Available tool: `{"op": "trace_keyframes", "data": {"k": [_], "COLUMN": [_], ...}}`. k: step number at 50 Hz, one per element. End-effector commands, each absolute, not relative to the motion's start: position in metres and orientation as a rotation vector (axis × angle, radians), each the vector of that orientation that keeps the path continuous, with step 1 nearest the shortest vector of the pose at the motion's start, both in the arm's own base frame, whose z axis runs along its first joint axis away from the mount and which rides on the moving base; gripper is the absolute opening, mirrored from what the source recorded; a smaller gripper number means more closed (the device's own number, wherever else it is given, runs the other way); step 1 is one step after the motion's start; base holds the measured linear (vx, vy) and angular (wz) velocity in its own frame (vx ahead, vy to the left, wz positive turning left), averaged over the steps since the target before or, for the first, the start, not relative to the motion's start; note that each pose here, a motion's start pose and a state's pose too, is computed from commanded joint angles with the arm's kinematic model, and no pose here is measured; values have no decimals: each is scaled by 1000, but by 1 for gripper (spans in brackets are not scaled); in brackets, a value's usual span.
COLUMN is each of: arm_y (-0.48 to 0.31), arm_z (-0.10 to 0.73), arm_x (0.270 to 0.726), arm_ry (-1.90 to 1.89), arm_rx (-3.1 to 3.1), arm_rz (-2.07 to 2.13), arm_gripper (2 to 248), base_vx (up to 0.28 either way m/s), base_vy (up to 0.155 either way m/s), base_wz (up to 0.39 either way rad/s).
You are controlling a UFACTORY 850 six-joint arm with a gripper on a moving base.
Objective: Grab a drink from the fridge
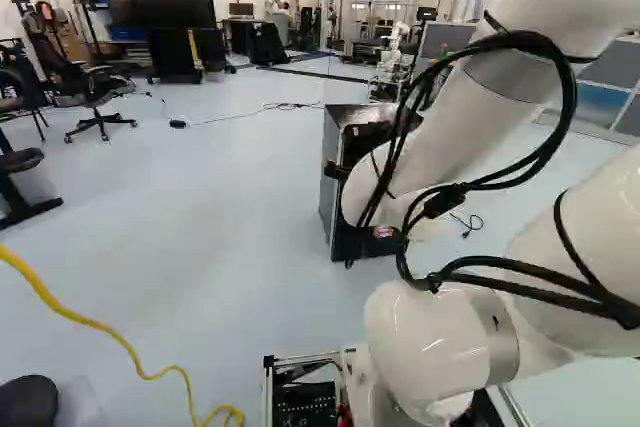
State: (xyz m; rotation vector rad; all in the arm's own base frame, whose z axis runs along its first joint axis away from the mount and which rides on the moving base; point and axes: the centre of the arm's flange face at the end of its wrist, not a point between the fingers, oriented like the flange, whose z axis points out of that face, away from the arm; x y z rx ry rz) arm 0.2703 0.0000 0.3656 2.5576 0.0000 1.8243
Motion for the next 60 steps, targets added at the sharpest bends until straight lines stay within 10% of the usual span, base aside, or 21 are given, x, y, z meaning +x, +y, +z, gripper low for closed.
{"op": "trace_keyframes", "data": {"k": [60], "arm_y": [0], "arm_z": [366], "arm_x": [270], "arm_ry": [0], "arm_rx": [2558], "arm_rz": [1824], "arm_gripper": [247], "base_vx": [8], "base_vy": [0], "base_wz": [-1]}}
